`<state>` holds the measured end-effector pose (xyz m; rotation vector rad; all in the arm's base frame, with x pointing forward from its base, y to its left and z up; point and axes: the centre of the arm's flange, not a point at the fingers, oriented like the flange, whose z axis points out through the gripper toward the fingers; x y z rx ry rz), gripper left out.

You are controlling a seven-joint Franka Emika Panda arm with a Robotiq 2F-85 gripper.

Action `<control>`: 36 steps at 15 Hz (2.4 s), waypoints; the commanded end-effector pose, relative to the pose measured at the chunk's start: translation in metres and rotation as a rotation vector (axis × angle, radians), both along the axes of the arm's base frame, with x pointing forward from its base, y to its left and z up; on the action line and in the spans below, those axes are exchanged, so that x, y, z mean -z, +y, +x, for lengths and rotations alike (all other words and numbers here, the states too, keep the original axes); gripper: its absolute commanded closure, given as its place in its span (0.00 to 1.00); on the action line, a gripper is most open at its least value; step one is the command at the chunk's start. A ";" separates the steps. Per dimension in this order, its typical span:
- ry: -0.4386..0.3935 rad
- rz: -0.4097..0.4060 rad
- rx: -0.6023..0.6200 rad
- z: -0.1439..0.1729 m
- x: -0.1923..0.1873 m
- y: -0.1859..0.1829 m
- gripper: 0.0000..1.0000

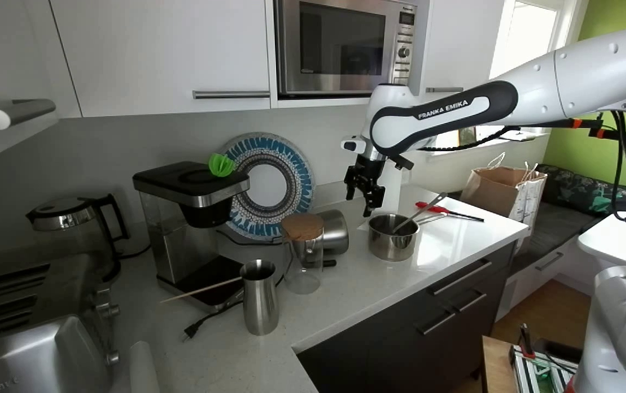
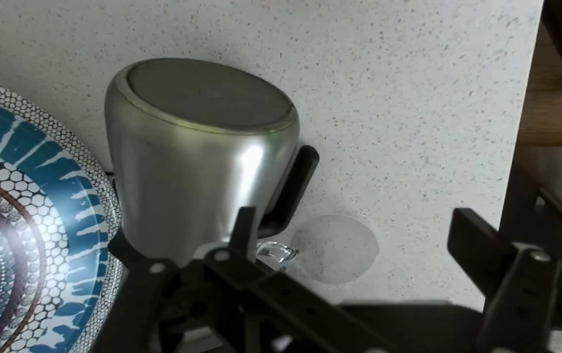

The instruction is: Pick up the clear jug and place it next to the dish rack on the kitchen counter

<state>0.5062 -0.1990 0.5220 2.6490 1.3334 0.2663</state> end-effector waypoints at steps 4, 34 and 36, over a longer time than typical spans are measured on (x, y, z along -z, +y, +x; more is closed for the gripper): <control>-0.026 0.119 -0.226 0.024 -0.002 0.003 0.00; -0.084 0.137 -0.490 0.100 0.067 0.028 0.00; -0.054 0.150 -0.491 0.096 0.064 0.031 0.00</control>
